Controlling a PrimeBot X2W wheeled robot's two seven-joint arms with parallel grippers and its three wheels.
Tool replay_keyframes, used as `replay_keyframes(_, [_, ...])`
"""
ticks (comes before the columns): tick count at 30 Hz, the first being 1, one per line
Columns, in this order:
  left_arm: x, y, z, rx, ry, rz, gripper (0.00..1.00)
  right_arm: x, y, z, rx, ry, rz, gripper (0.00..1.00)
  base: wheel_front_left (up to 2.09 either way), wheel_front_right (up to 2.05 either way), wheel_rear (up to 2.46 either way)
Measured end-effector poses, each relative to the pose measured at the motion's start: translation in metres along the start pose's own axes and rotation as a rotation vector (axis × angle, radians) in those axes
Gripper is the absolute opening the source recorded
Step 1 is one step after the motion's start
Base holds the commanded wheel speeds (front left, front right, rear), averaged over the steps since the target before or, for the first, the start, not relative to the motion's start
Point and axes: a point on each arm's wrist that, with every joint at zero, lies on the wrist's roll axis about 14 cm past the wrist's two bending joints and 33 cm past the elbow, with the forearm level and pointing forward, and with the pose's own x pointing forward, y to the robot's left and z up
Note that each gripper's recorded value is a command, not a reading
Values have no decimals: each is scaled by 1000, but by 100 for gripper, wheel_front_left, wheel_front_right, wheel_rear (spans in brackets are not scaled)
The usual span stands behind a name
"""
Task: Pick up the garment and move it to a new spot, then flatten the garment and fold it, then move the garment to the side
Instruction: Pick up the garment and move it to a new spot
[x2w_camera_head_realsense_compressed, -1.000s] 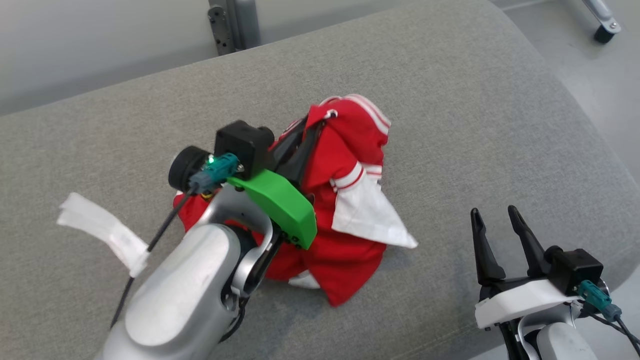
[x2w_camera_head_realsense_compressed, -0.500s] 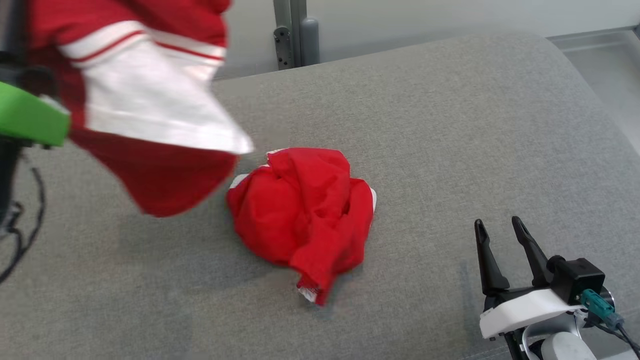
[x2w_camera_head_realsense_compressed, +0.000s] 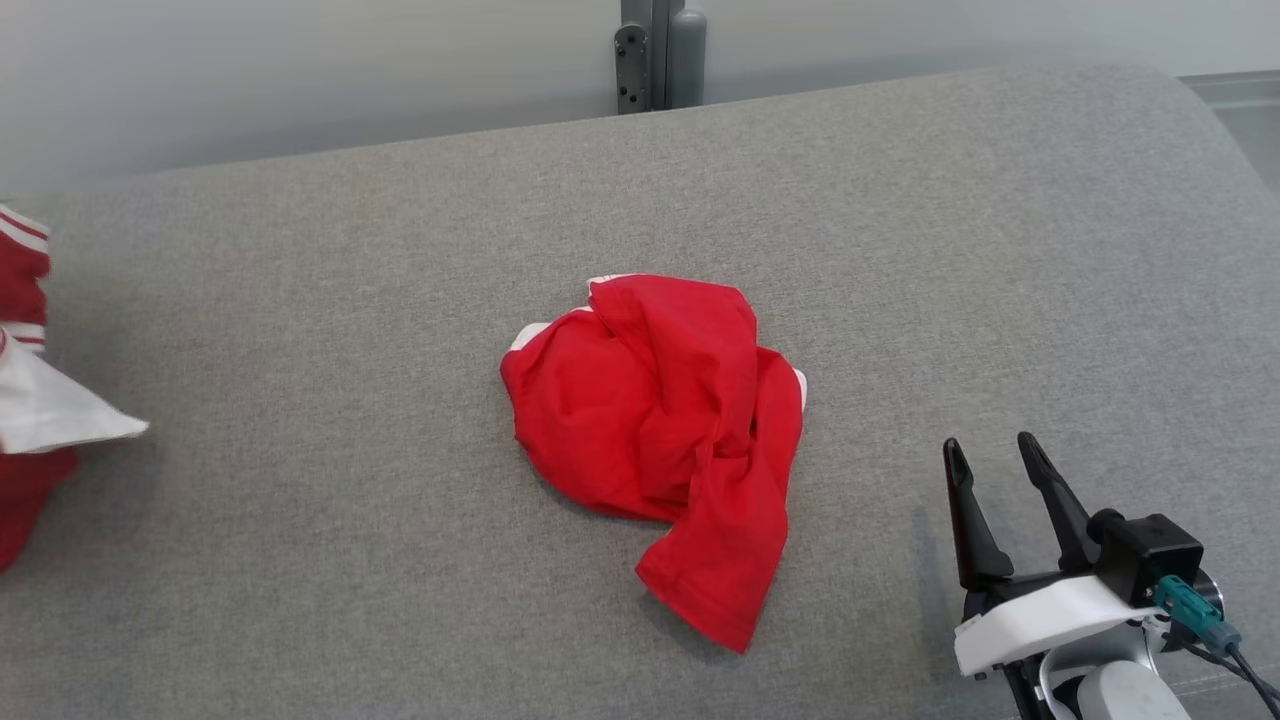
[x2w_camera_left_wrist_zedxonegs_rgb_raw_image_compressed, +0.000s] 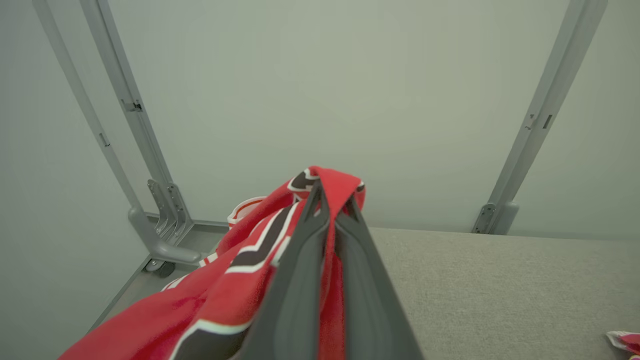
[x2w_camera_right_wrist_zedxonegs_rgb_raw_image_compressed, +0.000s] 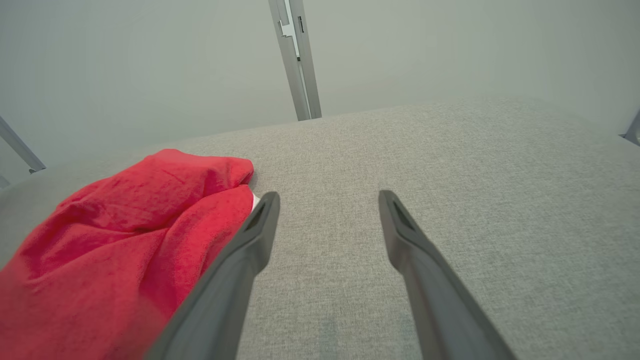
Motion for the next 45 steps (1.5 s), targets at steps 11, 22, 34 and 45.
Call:
replay_keyframes(11, [-37,33,-160,-106,260,184,96,18,6,-13,-27,40,51,100,0,0,0])
replay_keyframes(22, [-63,23,-138,-54,137,176,100,10,14,1,-51,4,87,100,0,0,0])
replay_keyframes(34, [-146,-52,-101,-71,-52,-25,100,4,54,47,-81,-141,202,100,0,0,0])
replay_keyframes(45, [-158,-104,-122,-112,-13,-139,100,-19,25,48,-72,-147,98,100,0,0,0])
